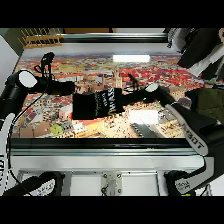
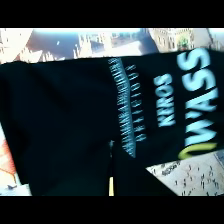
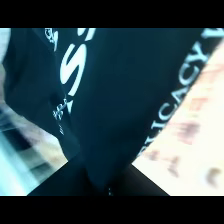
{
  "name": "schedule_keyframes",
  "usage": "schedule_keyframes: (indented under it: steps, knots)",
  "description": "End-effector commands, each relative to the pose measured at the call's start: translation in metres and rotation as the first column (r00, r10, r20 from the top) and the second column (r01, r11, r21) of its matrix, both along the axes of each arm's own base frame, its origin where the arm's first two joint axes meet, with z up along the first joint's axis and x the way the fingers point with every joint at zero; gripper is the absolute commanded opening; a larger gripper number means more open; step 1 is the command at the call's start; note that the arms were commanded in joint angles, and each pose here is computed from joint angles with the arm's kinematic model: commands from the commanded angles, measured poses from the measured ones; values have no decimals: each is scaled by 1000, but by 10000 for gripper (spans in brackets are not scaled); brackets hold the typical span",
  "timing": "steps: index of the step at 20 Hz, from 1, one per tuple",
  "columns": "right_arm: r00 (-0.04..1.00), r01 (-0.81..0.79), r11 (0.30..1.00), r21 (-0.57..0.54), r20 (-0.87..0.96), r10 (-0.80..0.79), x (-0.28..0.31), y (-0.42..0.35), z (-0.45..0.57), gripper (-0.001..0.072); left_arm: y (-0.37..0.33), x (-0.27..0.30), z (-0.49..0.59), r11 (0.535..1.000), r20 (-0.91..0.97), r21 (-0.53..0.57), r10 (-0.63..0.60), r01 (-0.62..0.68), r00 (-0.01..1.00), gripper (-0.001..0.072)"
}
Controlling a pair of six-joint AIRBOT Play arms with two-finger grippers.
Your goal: Fold the clothes and pants, and hang the long-sleeved shirts on hangers.
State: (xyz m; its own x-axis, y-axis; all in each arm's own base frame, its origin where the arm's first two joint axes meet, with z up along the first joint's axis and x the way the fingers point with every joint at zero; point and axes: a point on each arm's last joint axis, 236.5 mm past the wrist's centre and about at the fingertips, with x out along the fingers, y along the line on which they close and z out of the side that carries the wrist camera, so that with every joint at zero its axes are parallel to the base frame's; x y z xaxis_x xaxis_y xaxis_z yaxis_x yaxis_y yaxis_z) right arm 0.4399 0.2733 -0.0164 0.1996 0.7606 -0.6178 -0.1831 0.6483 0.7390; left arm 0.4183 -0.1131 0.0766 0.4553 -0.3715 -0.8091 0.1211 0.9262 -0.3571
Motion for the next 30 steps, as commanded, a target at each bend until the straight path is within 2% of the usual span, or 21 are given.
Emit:
schedule_keyframes:
  steps: [1, 4, 7, 10, 12, 15, 19, 21, 23, 26, 30]
  knots:
    - [991, 135, 961, -240, 50, -127, 25, -135, 53, 18, 0, 0, 0, 1000, 0, -1, -2, 2, 1000, 6]
    - [925, 378, 858, -346, 179, -335, 42, -269, 105, 18, -1, -1, 0, 1000, -1, -1, -3, 3, 1000, 6]
    - [798, 603, 726, -331, 253, -547, 38, -385, 139, 18, -1, -3, -1, 1000, -13, 0, -8, 8, 1000, 6]
    - [668, 743, 596, -304, 297, -682, 18, -471, 156, 18, -1, -4, -2, 1000, -18, 0, -10, 10, 1000, 6]
    - [594, 804, 535, -258, 318, -739, 7, -506, 170, 18, -1, -4, -2, 1000, -18, 0, -10, 10, 1000, 6]
    - [505, 862, 482, -160, 367, -781, 1, -532, 205, 18, -1, -5, -2, 1000, -18, 0, -10, 10, 1000, 6]
    - [422, 902, 408, -142, 485, -766, -21, -544, 265, 18, -1, -4, -2, 1000, -18, 0, -10, 10, 1000, 6]
    - [380, 925, 324, -199, 500, -778, -46, -552, 274, 18, -1, -4, -2, 1000, -18, 0, -10, 10, 1000, 6]
    - [380, 918, 250, -308, 501, -777, -77, -560, 272, 18, -1, -4, -2, 1000, -18, 0, -10, 10, 1000, 6]
    - [425, 868, 218, -446, 440, -791, -110, -560, 251, 18, -1, -4, -2, 1000, -18, 1, -10, 10, 1000, 6]
    - [423, 784, 172, -596, 311, -851, -159, -554, 198, 17, -1, -7, -3, 1000, -30, 1, -15, 15, 999, 6]
